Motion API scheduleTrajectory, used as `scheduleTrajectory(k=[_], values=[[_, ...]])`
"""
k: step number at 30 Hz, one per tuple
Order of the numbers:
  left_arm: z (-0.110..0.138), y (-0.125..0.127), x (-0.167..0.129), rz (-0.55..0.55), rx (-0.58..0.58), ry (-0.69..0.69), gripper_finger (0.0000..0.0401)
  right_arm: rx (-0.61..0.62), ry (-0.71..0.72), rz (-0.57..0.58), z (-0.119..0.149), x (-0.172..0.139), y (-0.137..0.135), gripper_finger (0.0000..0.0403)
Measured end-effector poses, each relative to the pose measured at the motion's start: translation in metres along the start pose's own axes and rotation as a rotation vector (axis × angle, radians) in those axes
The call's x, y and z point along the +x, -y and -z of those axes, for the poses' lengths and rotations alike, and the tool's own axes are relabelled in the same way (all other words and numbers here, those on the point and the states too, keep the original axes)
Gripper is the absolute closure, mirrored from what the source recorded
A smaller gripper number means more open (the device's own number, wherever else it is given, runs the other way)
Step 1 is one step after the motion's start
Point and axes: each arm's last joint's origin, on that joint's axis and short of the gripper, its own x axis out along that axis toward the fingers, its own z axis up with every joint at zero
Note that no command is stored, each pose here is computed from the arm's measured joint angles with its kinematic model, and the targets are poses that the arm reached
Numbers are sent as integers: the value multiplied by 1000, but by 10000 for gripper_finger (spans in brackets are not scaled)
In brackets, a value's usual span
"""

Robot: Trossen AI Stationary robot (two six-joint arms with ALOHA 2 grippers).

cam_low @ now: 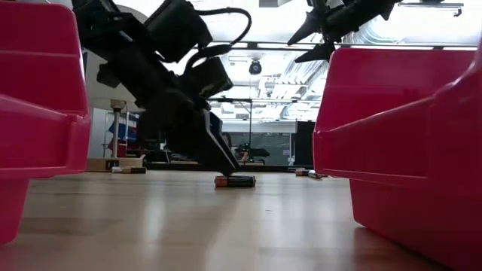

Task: Sort batteries
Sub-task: Put the black-brown battery into the right red bin

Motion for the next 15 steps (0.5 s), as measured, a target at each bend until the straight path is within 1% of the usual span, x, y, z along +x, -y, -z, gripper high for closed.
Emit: scheduleTrajectory(k=[4,9,11,13,15], values=[[8,0,7,-15,-32,-41,179,4,0,1,0,0,0,181],[9,1,7,-13,-31,-45,179,5,-6,4,1,0,0,181],[9,1,7,-12,-35,-46,185,5,-6,4,1,0,0,181],[10,1,8,-11,-48,-50,212,6,-6,4,1,0,0,181],[12,0,10,-17,-75,-59,270,6,-7,4,1,0,0,181]])
